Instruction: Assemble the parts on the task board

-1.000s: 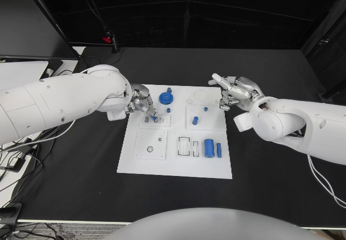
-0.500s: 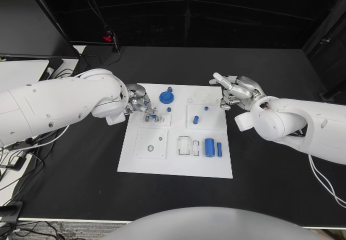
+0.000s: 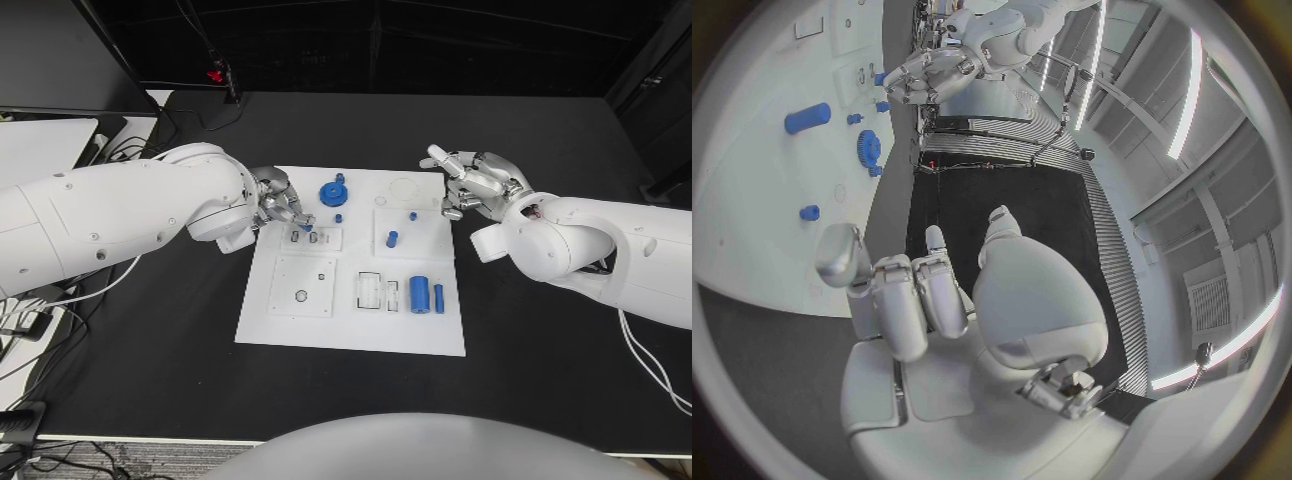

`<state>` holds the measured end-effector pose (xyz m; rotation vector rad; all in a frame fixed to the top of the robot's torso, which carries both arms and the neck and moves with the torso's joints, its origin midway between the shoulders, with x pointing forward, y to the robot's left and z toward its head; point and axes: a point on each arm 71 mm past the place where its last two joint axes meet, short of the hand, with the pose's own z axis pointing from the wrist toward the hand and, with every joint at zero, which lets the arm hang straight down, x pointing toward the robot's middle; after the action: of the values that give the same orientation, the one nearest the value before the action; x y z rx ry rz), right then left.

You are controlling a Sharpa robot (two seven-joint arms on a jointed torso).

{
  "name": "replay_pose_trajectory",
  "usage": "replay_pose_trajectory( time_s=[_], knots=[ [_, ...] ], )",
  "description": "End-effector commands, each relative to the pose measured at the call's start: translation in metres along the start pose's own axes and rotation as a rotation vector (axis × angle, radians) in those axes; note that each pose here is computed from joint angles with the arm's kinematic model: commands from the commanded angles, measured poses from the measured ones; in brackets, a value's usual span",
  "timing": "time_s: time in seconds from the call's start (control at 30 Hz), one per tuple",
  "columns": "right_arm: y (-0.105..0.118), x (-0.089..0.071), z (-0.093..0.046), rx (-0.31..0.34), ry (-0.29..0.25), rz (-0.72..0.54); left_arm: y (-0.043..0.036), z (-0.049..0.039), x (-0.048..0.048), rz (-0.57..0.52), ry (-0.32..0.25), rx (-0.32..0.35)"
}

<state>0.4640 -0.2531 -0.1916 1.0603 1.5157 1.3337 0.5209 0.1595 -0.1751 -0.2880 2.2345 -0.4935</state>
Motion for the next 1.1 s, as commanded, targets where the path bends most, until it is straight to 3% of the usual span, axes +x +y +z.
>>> replay_pose_trajectory(
  time_s=[0.03, 0.37, 1.1],
  knots=[
    [0.002, 0.001, 0.0, -0.011, 0.005, 0.004, 0.0023, 0.0002, -0.0004, -0.02, -0.015, -0.025],
    [0.002, 0.002, -0.001, -0.012, 0.007, 0.005, 0.0077, 0.0027, 0.0064, -0.025, -0.002, -0.039],
    [0.002, 0.002, -0.001, -0.012, 0.009, 0.009, 0.0053, 0.0049, 0.0145, -0.014, 0.024, -0.043]
  ],
)
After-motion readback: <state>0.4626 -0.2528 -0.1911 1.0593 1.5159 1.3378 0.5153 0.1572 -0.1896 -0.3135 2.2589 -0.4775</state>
